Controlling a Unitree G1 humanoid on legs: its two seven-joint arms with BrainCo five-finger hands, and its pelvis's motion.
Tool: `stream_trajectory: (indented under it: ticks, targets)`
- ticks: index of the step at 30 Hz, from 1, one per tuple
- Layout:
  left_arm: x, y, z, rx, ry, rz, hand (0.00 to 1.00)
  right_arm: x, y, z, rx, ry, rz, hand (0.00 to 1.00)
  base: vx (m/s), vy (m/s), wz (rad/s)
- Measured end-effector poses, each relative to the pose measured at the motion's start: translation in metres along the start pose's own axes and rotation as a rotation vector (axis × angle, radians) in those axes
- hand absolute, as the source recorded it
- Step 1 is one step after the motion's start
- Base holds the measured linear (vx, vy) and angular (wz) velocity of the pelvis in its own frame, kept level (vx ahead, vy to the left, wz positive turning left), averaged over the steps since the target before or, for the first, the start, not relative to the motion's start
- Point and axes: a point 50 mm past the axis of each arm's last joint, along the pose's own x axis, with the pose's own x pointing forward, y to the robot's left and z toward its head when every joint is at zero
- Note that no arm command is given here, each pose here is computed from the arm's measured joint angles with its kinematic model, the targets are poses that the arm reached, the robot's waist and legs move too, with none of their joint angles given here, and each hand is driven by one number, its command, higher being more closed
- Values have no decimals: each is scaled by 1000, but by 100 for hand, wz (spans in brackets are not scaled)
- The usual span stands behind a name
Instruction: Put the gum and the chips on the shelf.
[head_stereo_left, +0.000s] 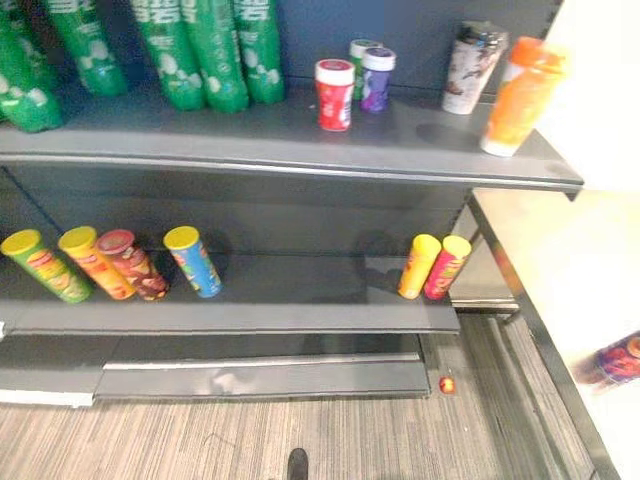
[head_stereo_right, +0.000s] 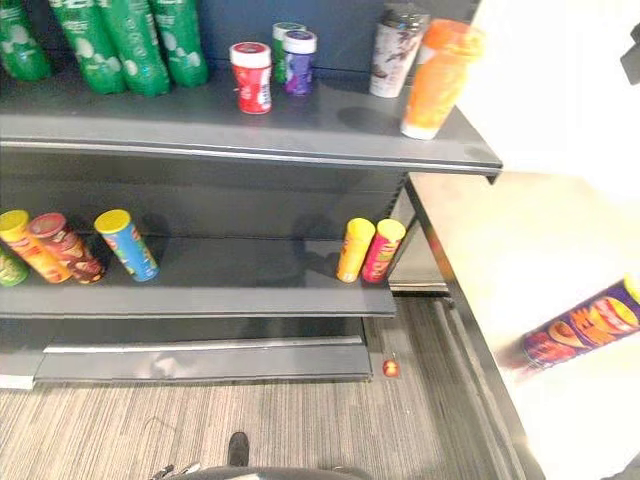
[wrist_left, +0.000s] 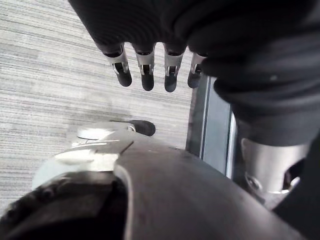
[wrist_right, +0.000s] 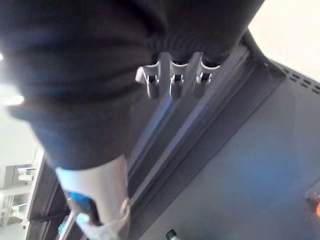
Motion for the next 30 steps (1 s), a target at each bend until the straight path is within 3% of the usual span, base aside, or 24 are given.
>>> stream_trajectory:
  ticks: [8,17,23,30]
  targets:
    - [-1,-1,-9,-3,38,17,0,-44,-22,-14,-5,65,-126,0,0,4,-16]
    - [-4,3,-17,-15,64,40,0,-89,-67,-3,-60,43,-407,0,25,21,-33]
    - [-5,8,-17,-7,56,49,0,-130,-47,-44,30,190,-474,0,-60,-4,-150]
    - [-3,17,1,-4,-11,53,0,-116,-23,-36,32,102,-392,0,-63,-83,-134]
